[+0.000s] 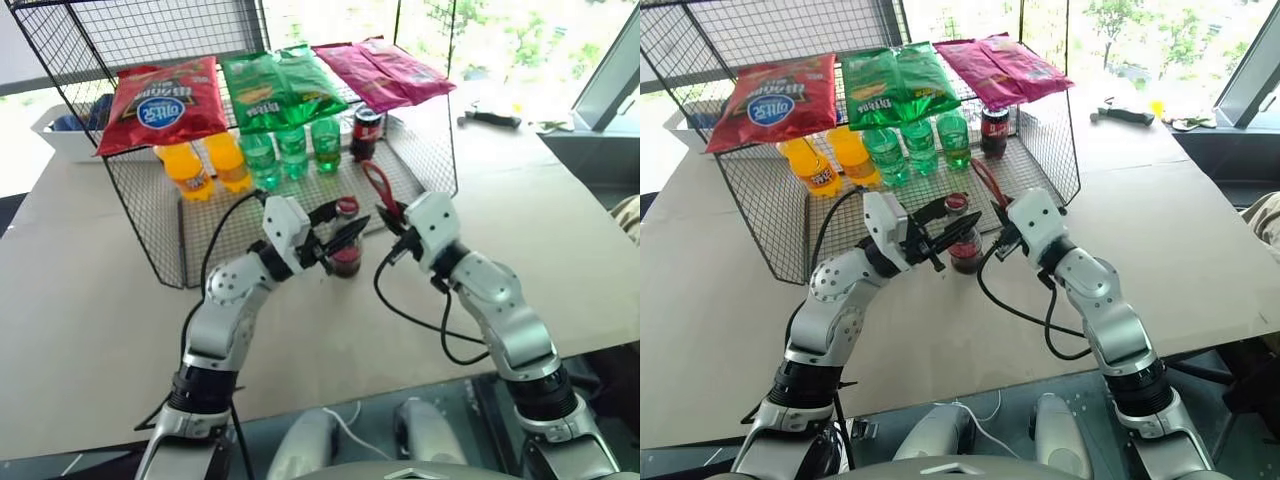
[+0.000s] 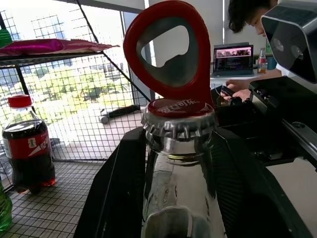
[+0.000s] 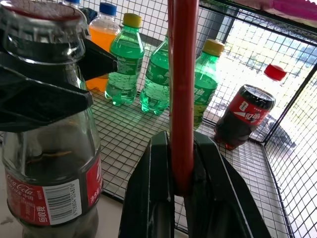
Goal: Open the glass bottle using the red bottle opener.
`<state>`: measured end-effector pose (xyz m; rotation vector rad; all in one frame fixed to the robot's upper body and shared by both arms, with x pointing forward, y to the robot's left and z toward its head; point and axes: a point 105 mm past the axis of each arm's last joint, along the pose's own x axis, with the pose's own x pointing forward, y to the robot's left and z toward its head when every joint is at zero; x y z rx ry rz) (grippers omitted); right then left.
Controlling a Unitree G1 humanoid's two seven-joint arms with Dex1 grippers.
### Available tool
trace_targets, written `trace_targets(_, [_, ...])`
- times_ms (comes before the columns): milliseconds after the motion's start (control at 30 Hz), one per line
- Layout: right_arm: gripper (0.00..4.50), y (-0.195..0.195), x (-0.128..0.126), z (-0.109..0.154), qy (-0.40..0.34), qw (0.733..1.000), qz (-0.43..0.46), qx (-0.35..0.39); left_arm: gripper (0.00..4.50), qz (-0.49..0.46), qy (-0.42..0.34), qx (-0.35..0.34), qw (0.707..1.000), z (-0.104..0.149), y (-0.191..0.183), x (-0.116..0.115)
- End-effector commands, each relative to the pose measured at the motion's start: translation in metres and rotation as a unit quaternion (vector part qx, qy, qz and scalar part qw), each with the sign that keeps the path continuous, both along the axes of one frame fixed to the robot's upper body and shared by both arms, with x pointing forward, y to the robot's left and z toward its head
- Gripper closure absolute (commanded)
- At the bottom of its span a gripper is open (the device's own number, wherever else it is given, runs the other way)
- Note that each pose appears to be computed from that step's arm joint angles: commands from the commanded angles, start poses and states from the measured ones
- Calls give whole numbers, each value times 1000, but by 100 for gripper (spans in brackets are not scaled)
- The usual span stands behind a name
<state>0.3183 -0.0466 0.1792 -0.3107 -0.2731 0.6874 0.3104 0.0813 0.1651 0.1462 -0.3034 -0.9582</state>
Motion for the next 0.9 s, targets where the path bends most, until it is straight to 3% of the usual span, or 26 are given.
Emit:
trace_targets(33, [450,3,-5,13,-30,999,10,5,93,3,11,14,1000,-10,0,2])
trace_targets(100, [450,3,-5,13,-31,999,10,3,13,9,9,14,1000,-10,0,4])
trace_targets(267, [450,3,-5,13,-31,999,10,1,13,14,2,3,1000,-7,0,5])
trace_targets(567, [450,2,-4,11,-28,1000,7,1,13,9,-26,-49,998,23,0,8])
trace_targets(867, [450,0,-2,10,-27,1000,2,2,13,2,-27,-55,998,24,-2,5])
trace_targets(900, [450,0,-2,10,-27,1000,2,2,64,1,-27,-56,998,24,-2,5])
